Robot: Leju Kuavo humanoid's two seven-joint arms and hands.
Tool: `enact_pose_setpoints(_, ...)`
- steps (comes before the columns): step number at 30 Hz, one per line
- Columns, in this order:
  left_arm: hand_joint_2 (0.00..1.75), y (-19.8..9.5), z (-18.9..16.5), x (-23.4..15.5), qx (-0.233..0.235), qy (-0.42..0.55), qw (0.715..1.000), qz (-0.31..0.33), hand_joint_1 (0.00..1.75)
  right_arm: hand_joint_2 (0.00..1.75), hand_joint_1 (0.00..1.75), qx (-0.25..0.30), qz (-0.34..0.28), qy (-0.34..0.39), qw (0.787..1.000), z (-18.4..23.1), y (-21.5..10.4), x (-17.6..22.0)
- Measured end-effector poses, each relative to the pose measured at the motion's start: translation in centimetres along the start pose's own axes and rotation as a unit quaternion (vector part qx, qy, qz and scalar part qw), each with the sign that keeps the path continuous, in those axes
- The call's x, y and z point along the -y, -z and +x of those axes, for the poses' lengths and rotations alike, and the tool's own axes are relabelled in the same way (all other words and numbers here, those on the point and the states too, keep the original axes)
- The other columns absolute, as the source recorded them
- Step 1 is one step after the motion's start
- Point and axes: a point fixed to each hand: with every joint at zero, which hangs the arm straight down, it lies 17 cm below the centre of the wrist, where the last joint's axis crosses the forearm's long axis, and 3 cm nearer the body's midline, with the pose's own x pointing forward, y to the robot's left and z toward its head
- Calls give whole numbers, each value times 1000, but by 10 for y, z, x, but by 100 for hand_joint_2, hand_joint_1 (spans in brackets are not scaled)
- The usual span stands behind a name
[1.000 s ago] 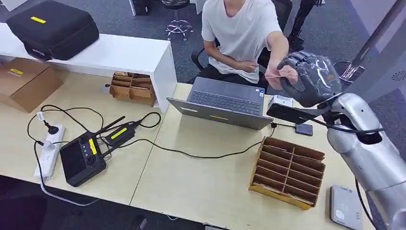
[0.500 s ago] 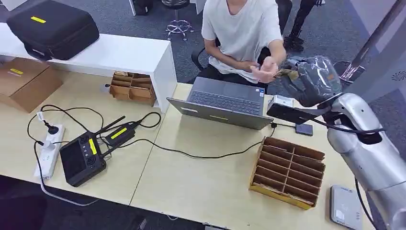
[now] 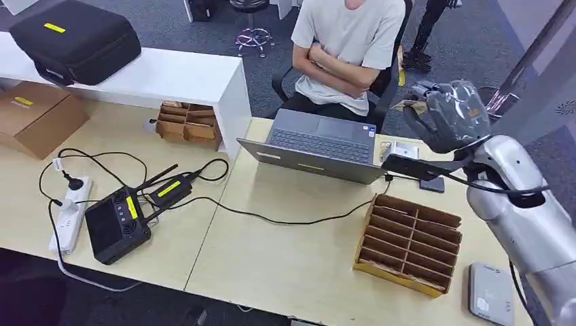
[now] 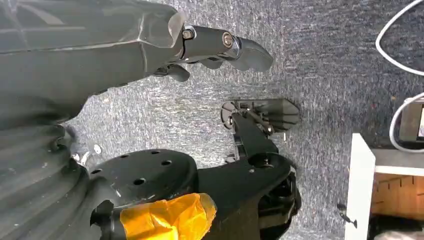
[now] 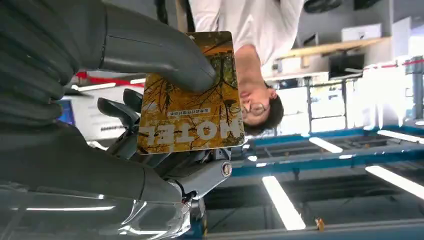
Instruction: Pass the card to the sensor for recognition and then transmit it.
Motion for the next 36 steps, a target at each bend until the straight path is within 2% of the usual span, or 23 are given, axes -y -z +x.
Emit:
enact_pose_setpoints(4,175,0,-5,-3,-2,-8,1000,7,0,175,175,-21,-27,-17,999,-28,-31,5)
enact_pose_setpoints(9,175,-2,-13,-6,-3,-23,1000,11,0,175,175,-52,-49,-12,997,-60,-84,6)
enact_pose_setpoints(17,175,-4,-23,-11,-3,-48,999,19,0,175,175,-68,-64,-9,996,-70,-168,14)
enact_pose_setpoints(23,175,-5,-27,-13,-5,-57,998,24,0,175,175,-66,-61,-22,996,-63,-202,19)
enact_pose_setpoints(31,175,-5,-27,-16,-5,-61,998,29,0,175,175,-62,-59,-35,996,-57,-224,28)
enact_pose_setpoints(36,175,-5,-27,-18,-5,-62,998,30,0,175,175,-49,-34,-41,997,-49,-235,19)
